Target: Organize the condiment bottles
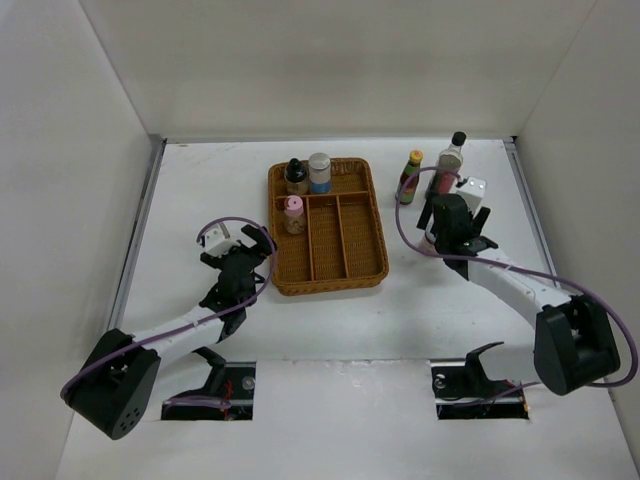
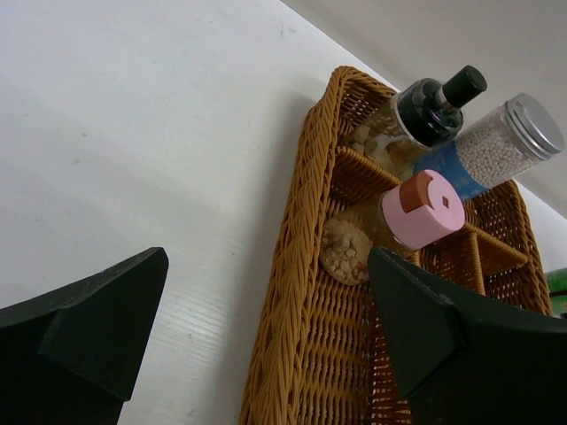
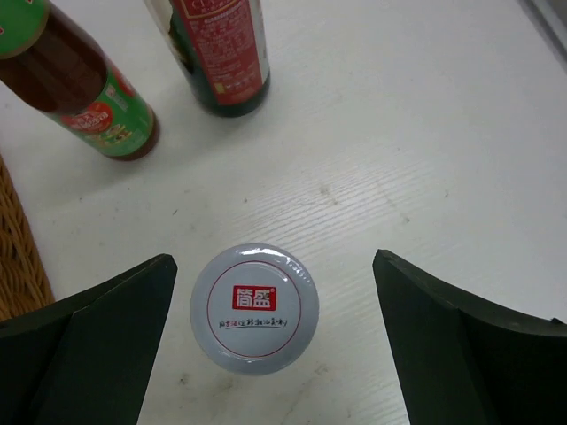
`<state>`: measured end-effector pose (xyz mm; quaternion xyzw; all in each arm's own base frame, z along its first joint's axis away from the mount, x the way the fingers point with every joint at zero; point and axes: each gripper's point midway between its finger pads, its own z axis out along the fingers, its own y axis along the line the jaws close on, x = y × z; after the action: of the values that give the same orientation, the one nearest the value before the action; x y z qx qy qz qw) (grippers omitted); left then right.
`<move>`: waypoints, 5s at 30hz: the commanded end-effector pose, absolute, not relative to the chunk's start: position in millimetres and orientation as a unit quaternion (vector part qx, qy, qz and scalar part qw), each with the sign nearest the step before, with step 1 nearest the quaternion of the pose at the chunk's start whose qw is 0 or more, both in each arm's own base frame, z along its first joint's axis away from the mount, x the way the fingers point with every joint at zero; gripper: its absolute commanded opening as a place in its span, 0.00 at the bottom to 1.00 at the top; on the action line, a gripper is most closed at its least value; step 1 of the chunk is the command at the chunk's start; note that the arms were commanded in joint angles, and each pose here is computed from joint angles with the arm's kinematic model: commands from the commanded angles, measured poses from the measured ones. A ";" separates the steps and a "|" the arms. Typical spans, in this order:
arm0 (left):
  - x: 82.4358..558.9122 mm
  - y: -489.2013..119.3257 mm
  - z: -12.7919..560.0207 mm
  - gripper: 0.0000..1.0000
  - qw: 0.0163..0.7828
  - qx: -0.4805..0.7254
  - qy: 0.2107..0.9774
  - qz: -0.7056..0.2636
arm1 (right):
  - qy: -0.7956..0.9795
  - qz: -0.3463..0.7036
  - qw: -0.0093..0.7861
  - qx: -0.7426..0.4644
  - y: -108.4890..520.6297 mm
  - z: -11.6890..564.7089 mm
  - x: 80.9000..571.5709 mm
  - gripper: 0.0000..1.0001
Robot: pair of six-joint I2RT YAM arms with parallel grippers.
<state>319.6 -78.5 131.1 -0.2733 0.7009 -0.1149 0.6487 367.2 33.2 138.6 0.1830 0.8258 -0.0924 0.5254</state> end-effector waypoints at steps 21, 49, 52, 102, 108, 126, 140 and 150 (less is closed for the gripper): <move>323.7 -81.4 144.1 1.00 0.657 -0.283 0.683 -0.144 | 0.758 -0.026 0.638 0.135 112.2 242.1 389.8 0.52; 325.1 -77.2 138.1 1.00 0.654 -0.288 0.687 -0.136 | 0.781 0.114 0.613 -0.044 358.9 194.1 464.8 0.58; 324.7 -77.0 139.2 1.00 0.655 -0.289 0.685 -0.137 | 0.788 0.113 0.604 -0.046 359.4 182.9 464.6 0.70; 326.8 -80.4 136.0 1.00 0.650 -0.285 0.691 -0.137 | 0.764 -0.052 0.635 0.099 88.9 256.6 553.9 0.31; 326.8 -80.4 136.0 1.00 0.650 -0.285 0.691 -0.137 | 0.711 -0.041 0.696 0.090 105.8 342.0 544.5 0.29; 326.3 -78.4 137.7 1.00 0.652 -0.287 0.688 -0.138 | 0.682 0.046 0.730 0.004 242.3 382.7 555.3 0.31; 326.3 -78.2 137.3 1.00 0.652 -0.287 0.688 -0.138 | 0.731 0.059 0.680 -0.022 285.7 261.3 555.4 0.40; 326.7 -80.3 137.5 1.00 0.651 -0.285 0.689 -0.141 | 0.744 0.069 0.665 -0.006 280.1 247.8 542.5 0.68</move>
<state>322.5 -77.0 121.8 -0.2770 0.7091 -0.1165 0.6378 547.8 277.1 184.2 -0.0403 0.7857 0.0292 0.6166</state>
